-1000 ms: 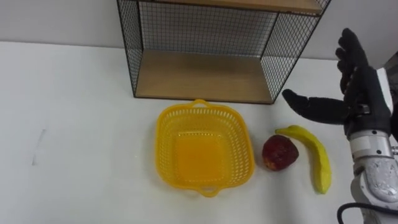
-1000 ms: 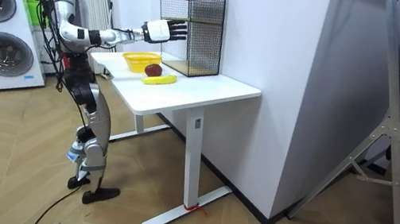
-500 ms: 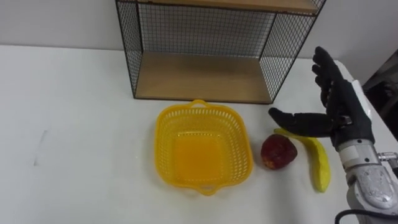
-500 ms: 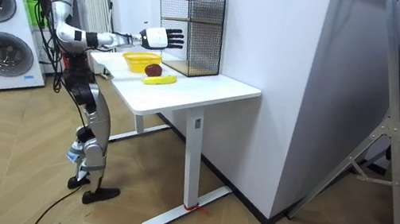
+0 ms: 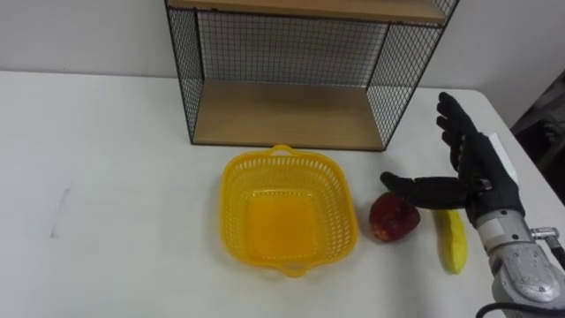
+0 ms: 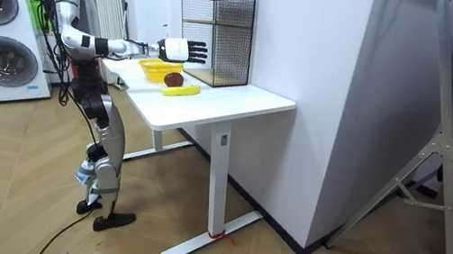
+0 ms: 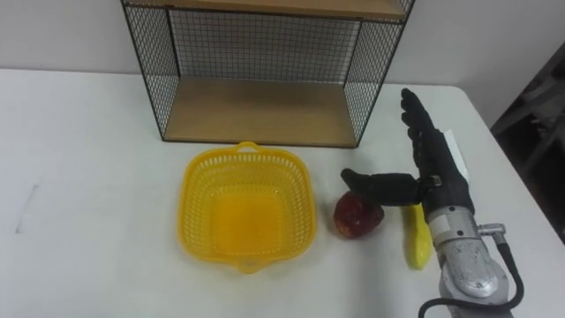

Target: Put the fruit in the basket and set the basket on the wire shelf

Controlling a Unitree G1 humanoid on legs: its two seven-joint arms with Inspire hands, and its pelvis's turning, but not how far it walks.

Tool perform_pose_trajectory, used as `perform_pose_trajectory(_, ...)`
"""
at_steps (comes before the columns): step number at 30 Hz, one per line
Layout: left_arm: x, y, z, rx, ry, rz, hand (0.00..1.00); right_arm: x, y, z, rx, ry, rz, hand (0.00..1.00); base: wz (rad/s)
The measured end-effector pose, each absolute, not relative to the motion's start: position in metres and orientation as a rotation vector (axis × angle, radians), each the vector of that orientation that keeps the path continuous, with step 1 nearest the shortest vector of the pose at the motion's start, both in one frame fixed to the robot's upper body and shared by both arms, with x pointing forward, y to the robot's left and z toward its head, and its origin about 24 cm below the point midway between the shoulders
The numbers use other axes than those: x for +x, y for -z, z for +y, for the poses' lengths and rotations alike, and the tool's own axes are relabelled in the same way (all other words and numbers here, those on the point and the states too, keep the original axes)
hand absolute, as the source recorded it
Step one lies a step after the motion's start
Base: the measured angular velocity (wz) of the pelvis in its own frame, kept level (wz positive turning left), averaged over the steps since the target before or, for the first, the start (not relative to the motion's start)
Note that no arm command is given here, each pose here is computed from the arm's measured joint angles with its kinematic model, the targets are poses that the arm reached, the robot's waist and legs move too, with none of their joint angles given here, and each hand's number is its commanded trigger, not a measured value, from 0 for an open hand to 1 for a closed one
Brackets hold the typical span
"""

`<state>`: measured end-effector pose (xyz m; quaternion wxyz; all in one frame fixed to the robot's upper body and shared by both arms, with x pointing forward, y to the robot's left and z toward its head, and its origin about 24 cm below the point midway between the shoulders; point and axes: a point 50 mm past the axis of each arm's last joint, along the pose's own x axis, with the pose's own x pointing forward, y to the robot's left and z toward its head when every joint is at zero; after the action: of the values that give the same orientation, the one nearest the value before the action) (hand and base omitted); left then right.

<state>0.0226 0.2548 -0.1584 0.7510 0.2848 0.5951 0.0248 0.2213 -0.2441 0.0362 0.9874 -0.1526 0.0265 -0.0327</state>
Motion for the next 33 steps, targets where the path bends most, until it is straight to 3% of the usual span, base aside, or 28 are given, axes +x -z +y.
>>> perform_pose_trajectory(33,0.027,0.158,0.253,0.644,-0.038,1.284,0.00,0.205,0.010,-0.221,-0.288,-0.130,0.252,0.00,0.00)
